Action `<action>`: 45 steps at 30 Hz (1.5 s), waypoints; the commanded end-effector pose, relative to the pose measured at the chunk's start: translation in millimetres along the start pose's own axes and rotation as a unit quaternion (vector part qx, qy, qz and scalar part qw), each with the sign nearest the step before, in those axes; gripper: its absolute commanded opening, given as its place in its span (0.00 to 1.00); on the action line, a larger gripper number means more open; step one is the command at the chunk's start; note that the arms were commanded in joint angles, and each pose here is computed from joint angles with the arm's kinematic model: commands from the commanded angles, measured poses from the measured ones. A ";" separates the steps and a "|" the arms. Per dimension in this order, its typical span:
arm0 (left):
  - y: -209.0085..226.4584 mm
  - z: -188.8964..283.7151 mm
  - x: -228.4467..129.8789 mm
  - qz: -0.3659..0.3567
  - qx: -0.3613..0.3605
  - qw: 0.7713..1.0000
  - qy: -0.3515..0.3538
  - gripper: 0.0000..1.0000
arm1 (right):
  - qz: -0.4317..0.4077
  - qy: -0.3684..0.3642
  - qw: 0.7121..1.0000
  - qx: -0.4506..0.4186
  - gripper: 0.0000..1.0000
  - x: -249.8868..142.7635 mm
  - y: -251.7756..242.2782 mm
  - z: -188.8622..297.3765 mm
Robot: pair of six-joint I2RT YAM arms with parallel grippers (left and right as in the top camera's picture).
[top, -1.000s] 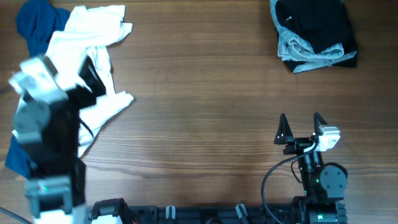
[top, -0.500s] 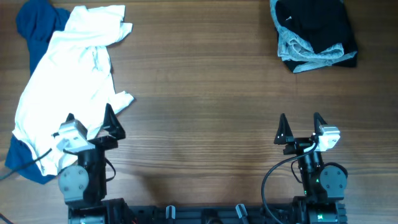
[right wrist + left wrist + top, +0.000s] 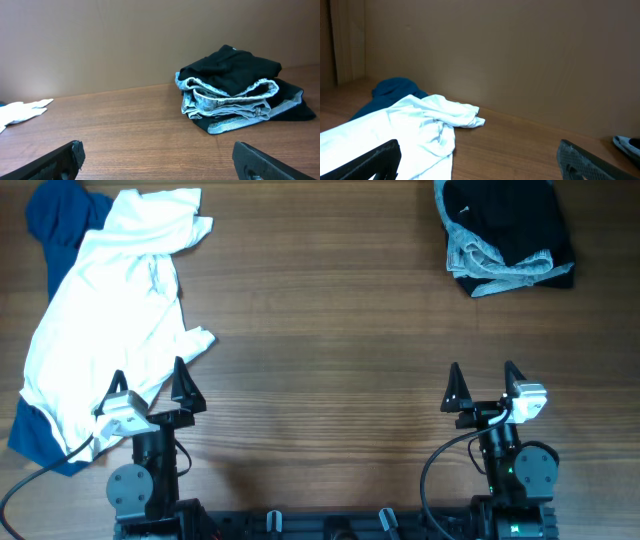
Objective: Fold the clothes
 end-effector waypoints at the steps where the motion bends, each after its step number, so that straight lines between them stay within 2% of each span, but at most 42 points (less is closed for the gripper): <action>1: -2.2 0.7 -4.1 -0.006 -0.009 1.000 -0.003 1.00 | 0.007 -0.006 1.000 -0.001 0.99 1.9 0.2 0.4; 5: -2.1 0.4 -4.3 -0.006 -0.010 1.000 -0.006 1.00 | 0.007 -0.006 1.000 -0.001 1.00 1.9 0.2 0.4; 14: -1.9 -2.7 -2.4 -0.004 -0.017 0.998 -0.059 1.00 | 0.007 -0.006 1.000 -0.001 1.00 1.9 0.2 0.4; 19: -0.3 -3.6 -11.5 -0.005 -0.013 0.999 -0.039 1.00 | 0.007 -0.006 1.000 -0.002 1.00 1.9 0.1 0.4; 24: 3.2 -1.9 -60.5 -0.007 -0.012 0.997 0.076 1.00 | 0.007 -0.006 1.000 -0.001 1.00 1.9 0.2 0.4; 45: 2.4 -1.9 -60.7 -0.007 -0.015 0.997 0.077 1.00 | 0.007 -0.006 1.000 -0.001 1.00 1.9 0.2 0.4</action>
Point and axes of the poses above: each gripper's point midway between its finger pads, its own z axis back along the fingers, its own y axis along the line the jaws close on, x = y × z, the point moved 3 cm from there along z, back along the fingers, and after that the axes turned 4 degrees about -z, right-handed, at the moved point
